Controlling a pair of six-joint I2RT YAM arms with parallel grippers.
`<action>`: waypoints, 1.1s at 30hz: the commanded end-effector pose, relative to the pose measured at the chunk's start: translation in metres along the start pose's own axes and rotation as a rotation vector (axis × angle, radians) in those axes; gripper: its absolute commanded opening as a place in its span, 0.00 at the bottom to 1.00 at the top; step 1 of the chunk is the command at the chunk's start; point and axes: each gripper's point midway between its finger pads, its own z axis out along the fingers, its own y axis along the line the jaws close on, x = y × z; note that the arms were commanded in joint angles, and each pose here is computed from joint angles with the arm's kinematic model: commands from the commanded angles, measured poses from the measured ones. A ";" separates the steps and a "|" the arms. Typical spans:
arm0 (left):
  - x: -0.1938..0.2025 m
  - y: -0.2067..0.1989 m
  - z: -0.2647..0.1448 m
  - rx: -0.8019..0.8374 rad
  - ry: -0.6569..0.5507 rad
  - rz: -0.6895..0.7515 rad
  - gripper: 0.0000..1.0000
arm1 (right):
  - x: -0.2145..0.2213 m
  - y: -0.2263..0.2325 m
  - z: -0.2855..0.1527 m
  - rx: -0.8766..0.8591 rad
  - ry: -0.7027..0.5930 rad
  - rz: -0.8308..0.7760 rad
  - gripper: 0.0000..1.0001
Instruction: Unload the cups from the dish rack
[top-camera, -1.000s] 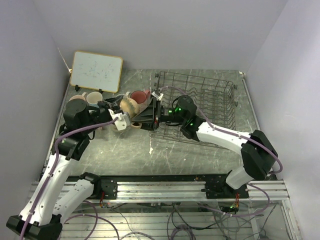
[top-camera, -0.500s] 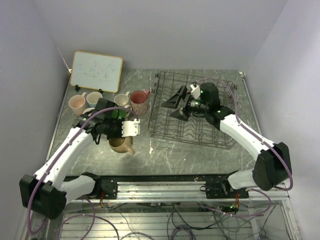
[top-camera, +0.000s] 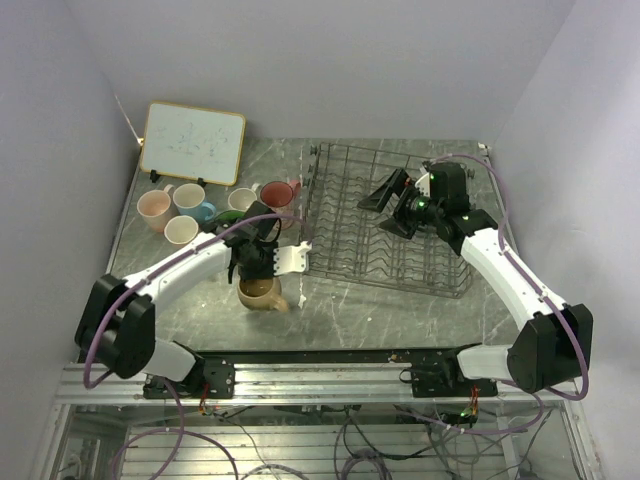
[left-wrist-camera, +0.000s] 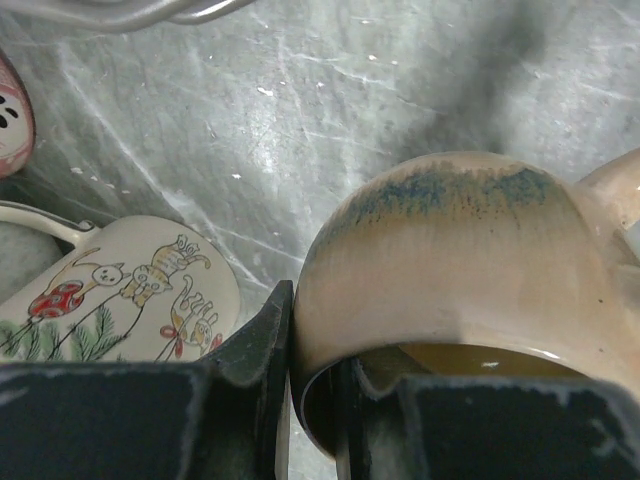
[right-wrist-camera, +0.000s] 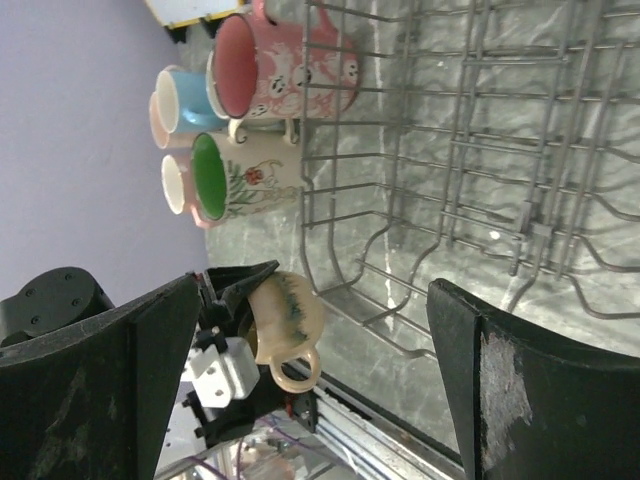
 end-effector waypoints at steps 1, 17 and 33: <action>-0.017 0.023 0.009 -0.086 -0.021 -0.078 0.07 | -0.014 -0.008 -0.012 0.074 -0.070 -0.062 0.97; -0.016 0.022 0.033 -0.123 0.025 -0.124 0.44 | -0.027 -0.033 -0.026 0.215 -0.150 -0.130 0.98; -0.029 0.062 -0.112 -0.474 -0.167 -0.195 0.99 | -0.068 -0.067 -0.082 0.497 -0.417 -0.234 1.00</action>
